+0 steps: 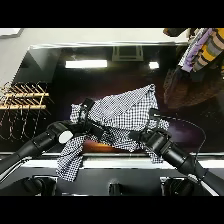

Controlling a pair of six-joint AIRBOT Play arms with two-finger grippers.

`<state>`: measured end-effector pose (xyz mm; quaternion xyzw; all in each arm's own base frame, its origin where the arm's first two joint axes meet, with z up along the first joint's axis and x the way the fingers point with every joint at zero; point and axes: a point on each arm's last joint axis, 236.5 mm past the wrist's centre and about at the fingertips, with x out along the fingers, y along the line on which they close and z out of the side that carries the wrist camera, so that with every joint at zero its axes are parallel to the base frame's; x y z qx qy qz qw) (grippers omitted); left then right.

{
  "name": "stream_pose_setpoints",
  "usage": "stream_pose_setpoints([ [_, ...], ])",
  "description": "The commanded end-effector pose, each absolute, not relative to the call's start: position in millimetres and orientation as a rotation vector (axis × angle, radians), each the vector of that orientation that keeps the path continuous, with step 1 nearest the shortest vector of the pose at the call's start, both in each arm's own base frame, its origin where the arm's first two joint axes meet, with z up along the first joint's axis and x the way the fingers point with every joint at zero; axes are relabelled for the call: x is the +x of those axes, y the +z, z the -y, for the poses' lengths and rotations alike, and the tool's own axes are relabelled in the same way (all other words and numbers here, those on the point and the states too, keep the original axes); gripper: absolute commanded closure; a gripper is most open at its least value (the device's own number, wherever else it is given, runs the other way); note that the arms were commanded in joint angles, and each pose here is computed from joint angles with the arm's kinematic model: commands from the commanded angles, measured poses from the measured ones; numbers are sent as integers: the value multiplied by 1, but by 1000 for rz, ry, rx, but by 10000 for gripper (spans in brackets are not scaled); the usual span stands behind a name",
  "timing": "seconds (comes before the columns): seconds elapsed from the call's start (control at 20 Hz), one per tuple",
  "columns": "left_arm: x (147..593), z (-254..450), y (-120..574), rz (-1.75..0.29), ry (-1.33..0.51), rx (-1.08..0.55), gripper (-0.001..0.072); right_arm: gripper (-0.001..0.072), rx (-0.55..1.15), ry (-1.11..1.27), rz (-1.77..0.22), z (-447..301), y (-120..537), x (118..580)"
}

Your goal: Fold the clothes and pants, and hang the long-sleeved shirts on hangers.

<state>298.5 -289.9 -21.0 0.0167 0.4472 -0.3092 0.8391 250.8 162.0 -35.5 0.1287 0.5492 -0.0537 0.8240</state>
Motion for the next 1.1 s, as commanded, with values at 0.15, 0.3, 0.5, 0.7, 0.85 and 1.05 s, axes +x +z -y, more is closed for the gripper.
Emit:
stream_pose_setpoints([
  [0.15,299,293,-47,-997,-641,55,186,678,299,-125,-1199,-165,-37,244],
  [0.3,296,292,-70,-1060,-620,48,691,678,303,-135,-1194,-166,-23,248],
  [0.5,303,287,-17,-1172,-616,37,688,678,290,-224,-1181,-141,26,263],
  [0.7,326,279,113,-1130,-656,31,688,679,393,-202,-1014,-117,134,311],
  [0.85,339,277,219,-960,-671,-38,688,680,461,-123,-842,-111,230,325],
  [1.05,324,275,335,-711,-738,-96,688,680,514,58,-622,-115,347,313],
])
